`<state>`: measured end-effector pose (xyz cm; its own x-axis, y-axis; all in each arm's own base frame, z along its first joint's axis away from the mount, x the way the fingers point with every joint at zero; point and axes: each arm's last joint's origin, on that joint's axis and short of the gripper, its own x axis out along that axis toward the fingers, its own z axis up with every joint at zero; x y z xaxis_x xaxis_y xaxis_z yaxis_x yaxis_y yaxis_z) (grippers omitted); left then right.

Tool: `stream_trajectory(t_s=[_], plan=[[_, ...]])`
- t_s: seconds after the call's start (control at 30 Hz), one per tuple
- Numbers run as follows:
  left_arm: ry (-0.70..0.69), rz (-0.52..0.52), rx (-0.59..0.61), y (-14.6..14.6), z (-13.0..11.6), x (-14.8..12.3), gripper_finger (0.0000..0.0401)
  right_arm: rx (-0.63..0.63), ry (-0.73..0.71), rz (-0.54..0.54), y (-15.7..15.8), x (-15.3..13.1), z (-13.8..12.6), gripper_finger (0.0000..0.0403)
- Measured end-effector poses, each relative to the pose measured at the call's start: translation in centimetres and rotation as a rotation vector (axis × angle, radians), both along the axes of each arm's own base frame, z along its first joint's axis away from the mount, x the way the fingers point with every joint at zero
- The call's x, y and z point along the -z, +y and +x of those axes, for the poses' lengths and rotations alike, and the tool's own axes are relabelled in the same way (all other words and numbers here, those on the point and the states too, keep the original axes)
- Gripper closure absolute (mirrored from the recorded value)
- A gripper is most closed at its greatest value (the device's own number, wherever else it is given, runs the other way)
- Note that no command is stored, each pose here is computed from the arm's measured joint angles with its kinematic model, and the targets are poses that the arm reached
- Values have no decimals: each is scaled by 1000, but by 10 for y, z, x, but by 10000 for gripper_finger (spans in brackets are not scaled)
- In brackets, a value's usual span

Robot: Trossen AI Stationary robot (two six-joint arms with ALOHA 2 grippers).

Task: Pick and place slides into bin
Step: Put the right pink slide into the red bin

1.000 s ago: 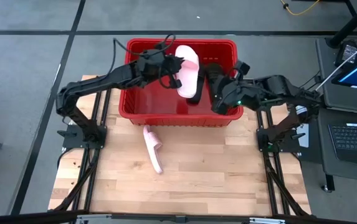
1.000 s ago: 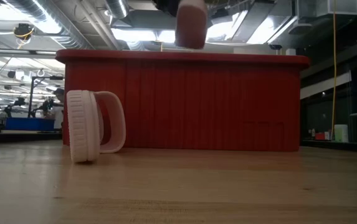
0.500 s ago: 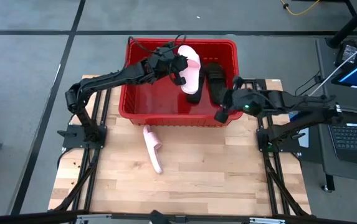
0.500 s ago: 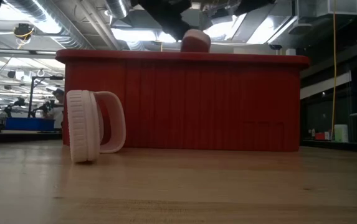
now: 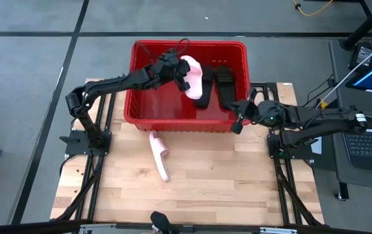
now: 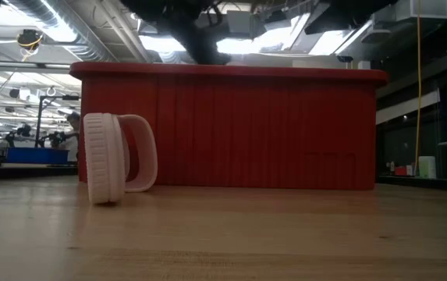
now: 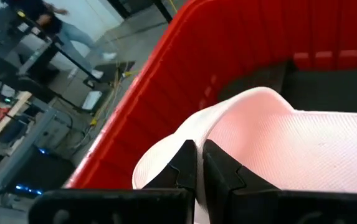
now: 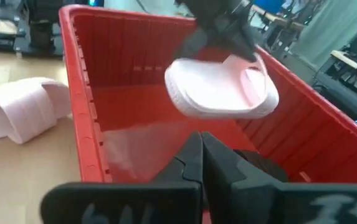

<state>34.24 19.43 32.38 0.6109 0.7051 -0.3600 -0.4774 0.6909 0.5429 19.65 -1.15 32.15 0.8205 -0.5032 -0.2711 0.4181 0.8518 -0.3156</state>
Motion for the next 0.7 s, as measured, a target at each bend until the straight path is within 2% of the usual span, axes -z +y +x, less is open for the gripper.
stream_trajectory(t_s=[0.13, 0.27, 0.53, 0.7], plan=[[-38, 30, -8, 0, 0, 19, 398, 13, -68, -4, -3, -1, -4, 398], [-7, 45, -3, 0, -4, 31, 398, 24, -71, -27, -6, -2, -5, 398], [-69, 44, 0, 19, -32, 41, 398, 15, -109, -7, -12, -5, -4, 397], [-124, 47, 30, 32, -45, 51, 398, 66, -102, -10, -22, -4, -4, 397]])
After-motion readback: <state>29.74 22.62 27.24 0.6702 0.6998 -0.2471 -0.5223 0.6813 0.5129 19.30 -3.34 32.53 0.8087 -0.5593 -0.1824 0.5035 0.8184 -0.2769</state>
